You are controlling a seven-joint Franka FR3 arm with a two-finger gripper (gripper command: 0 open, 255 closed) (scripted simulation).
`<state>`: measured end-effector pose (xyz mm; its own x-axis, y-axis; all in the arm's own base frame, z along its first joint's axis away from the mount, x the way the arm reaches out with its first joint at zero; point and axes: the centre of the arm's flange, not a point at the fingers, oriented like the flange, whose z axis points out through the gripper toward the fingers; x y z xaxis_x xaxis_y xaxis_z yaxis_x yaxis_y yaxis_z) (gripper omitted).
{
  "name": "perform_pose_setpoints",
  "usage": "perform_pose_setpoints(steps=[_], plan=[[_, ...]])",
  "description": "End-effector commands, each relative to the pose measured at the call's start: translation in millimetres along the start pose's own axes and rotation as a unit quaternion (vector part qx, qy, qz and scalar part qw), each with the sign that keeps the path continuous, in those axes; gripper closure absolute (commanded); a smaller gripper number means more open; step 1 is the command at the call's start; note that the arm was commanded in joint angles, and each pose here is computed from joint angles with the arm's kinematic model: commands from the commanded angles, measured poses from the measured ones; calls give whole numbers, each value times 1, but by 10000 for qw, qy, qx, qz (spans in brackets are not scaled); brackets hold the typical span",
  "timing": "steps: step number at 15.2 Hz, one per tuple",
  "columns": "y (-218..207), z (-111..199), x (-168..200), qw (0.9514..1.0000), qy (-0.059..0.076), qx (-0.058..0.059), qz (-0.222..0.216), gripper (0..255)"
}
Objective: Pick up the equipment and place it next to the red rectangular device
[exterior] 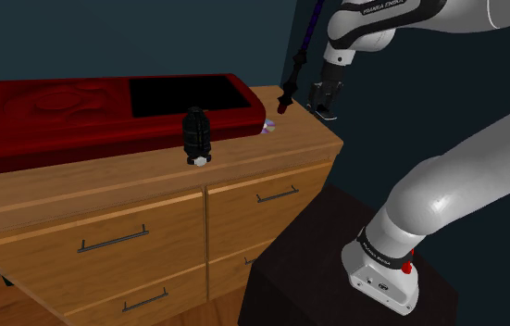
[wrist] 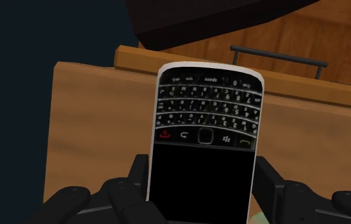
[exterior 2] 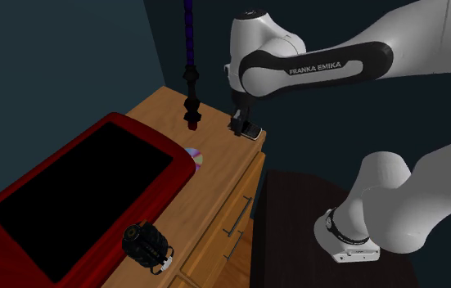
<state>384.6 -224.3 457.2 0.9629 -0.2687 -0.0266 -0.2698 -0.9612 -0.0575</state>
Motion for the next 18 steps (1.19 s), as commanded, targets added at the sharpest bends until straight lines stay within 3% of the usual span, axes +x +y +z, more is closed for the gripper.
perform_pose_setpoints(steps=[1,8,18], plan=[[0,-11,0,10000,-2,0,0,255],[-2,-44,-1,10000,-2,0,0,255],[-131,-37,25,10000,-2,0,0,255]])
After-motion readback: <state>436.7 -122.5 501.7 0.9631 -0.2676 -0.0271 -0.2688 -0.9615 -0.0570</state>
